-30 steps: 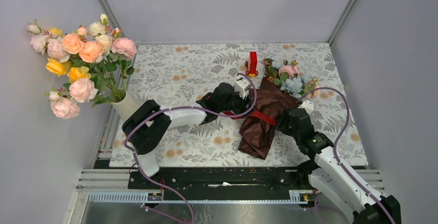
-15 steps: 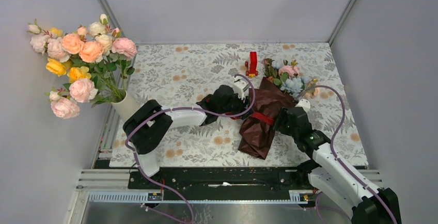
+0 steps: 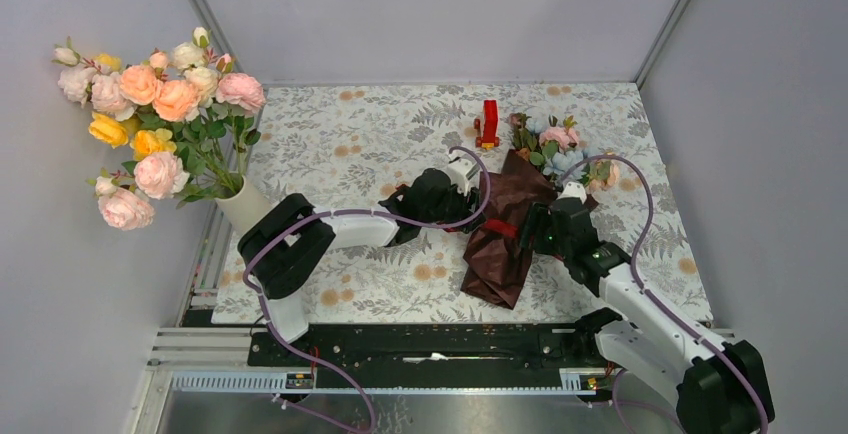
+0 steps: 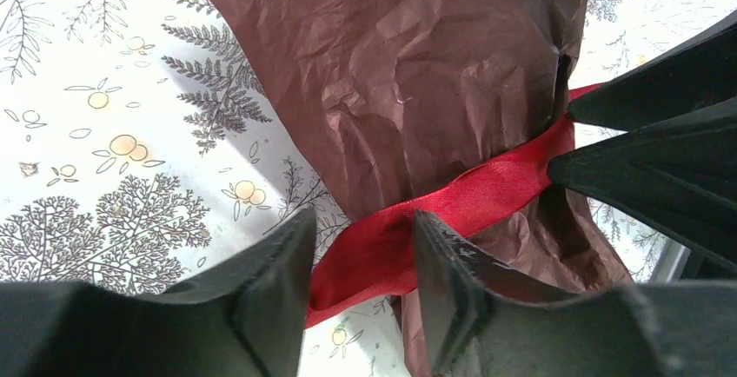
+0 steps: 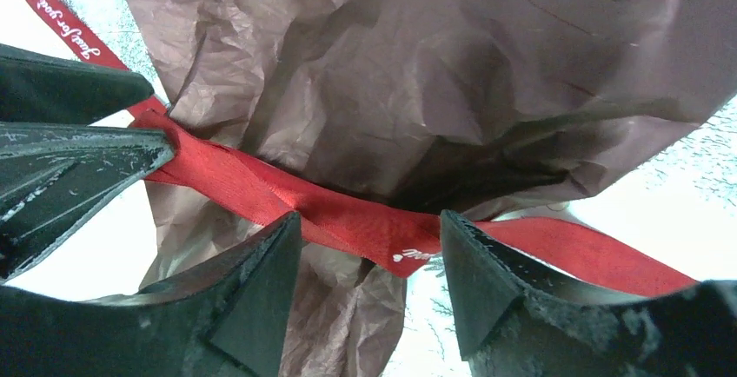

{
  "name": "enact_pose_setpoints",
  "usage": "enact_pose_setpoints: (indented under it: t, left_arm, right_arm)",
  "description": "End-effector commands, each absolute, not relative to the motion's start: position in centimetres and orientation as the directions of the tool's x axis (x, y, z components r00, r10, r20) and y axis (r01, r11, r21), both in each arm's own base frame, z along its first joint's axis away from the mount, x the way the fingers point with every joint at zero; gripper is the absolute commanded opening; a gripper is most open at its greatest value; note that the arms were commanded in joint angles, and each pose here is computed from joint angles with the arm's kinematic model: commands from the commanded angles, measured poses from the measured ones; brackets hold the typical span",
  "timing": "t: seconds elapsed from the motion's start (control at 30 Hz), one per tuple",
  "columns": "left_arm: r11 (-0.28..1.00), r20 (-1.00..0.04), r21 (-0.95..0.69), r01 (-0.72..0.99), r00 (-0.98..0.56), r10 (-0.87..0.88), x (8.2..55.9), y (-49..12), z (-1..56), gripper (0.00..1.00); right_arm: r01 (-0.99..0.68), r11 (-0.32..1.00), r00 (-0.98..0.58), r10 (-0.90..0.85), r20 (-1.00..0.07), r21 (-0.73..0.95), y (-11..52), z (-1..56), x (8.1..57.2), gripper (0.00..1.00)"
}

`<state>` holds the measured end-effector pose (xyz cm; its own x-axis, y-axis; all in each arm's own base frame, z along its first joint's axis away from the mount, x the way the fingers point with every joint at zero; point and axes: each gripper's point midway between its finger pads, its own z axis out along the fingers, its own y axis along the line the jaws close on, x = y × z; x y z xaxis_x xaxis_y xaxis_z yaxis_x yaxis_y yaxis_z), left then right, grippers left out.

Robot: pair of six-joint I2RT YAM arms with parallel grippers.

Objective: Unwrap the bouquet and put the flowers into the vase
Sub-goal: Untie the ribbon from the wrapping paper.

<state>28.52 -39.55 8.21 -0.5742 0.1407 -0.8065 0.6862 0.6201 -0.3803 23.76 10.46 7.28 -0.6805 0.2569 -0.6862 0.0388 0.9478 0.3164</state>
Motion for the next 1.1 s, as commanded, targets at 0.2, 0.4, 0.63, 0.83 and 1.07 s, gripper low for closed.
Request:
enact_pose_setpoints:
  t: [0.2, 0.4, 0.63, 0.83, 1.07]
  left_arm:
    - [0.576, -0.845, -0.398, 0.714, -0.530, 0.073, 28.6, -40.4, 11.3, 0.24]
    - [0.586, -0.852, -0.391, 0.710, -0.520, 0.061, 28.6, -39.9, 11.7, 0.04]
    - [0.627, -0.860, -0.381, 0.679, -0.510, 0.029, 29.3, -38.9, 12.2, 0.00]
    - [0.692, -0.844, -0.405, 0.598, -0.535, -0.032, 30.9, -37.1, 11.9, 0.00]
    - [0.714, -0.797, -0.487, 0.502, -0.591, -0.128, 33.4, -35.1, 11.3, 0.00]
  right_arm:
    - [-0.030, 0.938, -0.672, 0.238, -0.702, 0.346, 12.3, 9.1, 26.0, 0.39]
    - [0.032, 0.941, -0.655, 0.273, -0.704, 0.336, 11.3, 8.9, 25.8, 0.16]
    - [0.159, 0.939, -0.609, 0.336, -0.719, 0.304, 8.7, 8.7, 25.1, 0.05]
    - [0.243, 0.928, -0.591, 0.372, -0.716, 0.281, 7.2, 8.1, 24.3, 0.00]
    - [0.328, 0.897, -0.556, 0.437, -0.707, 0.297, 6.0, 7.4, 24.1, 0.00]
